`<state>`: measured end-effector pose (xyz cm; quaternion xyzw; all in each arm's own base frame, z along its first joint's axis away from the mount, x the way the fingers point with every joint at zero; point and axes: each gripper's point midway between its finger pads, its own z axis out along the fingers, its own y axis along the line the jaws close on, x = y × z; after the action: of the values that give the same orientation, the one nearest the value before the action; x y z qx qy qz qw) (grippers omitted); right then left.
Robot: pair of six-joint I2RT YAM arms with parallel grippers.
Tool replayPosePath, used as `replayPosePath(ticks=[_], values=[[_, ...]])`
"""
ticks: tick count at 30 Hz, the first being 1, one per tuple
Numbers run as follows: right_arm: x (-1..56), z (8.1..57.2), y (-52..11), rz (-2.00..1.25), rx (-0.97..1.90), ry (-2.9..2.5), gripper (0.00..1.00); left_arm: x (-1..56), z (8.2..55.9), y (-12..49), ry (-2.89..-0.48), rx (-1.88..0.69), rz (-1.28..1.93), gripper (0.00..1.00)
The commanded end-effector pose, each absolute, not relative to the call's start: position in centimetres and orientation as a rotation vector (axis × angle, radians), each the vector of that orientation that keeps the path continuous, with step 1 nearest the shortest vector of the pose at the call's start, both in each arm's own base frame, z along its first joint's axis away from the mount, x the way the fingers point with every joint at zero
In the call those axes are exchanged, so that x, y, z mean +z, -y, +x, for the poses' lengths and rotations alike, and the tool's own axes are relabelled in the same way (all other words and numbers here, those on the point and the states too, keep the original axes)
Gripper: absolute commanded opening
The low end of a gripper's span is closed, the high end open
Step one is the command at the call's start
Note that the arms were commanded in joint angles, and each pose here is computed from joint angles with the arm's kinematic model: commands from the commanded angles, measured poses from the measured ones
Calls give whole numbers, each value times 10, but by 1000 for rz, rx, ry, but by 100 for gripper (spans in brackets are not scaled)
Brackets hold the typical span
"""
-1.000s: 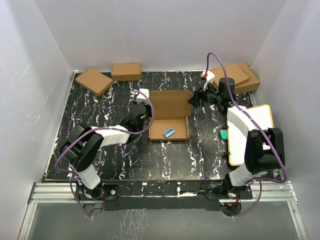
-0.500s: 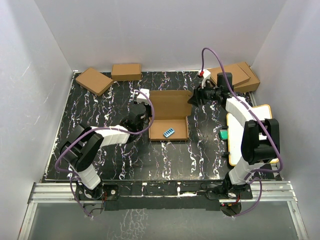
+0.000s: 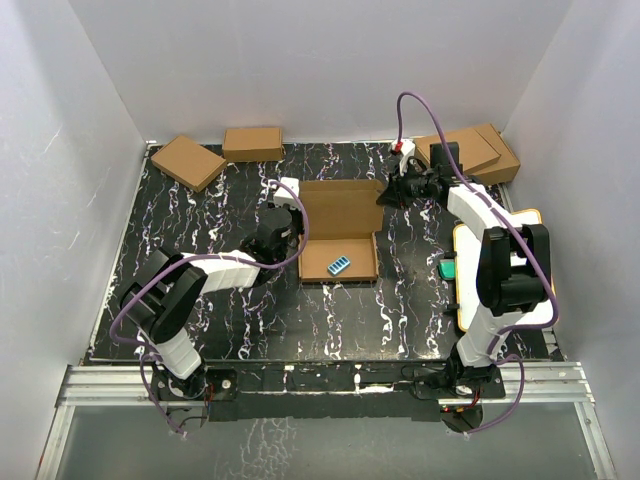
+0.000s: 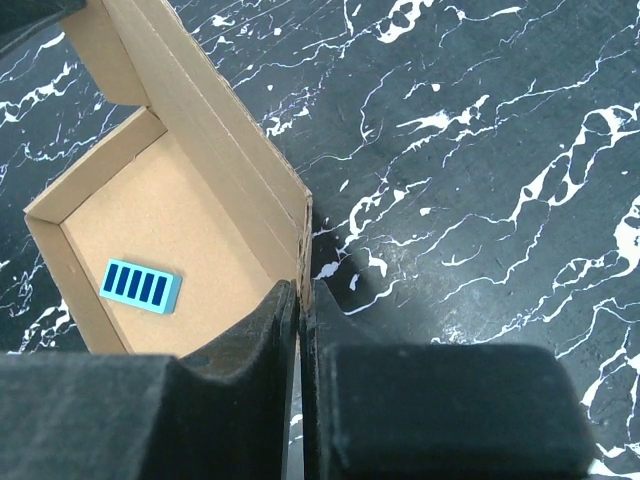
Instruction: Fold the paper box
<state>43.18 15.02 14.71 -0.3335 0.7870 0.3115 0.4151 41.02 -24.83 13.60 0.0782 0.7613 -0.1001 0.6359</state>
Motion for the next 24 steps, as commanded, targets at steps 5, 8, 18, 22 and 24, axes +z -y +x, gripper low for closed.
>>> replayPosePath(ticks=[5, 8, 18, 22, 24], values=[[180, 430, -140, -922, 709, -1813, 8, 174, 396, 253, -1727, -330, 151, 33], [183, 427, -137, -931, 700, -1778, 8, 180, 384, 247, -1777, -364, 142, 49], [184, 423, -138, -939, 705, -1749, 8, 204, 341, 224, -1963, -765, 277, 78], [183, 423, -138, -938, 710, -1752, 8, 204, 343, 222, -2059, -992, 346, 82], [183, 422, -138, -937, 716, -1751, 8, 203, 346, 227, -2108, -1046, 400, 80]])
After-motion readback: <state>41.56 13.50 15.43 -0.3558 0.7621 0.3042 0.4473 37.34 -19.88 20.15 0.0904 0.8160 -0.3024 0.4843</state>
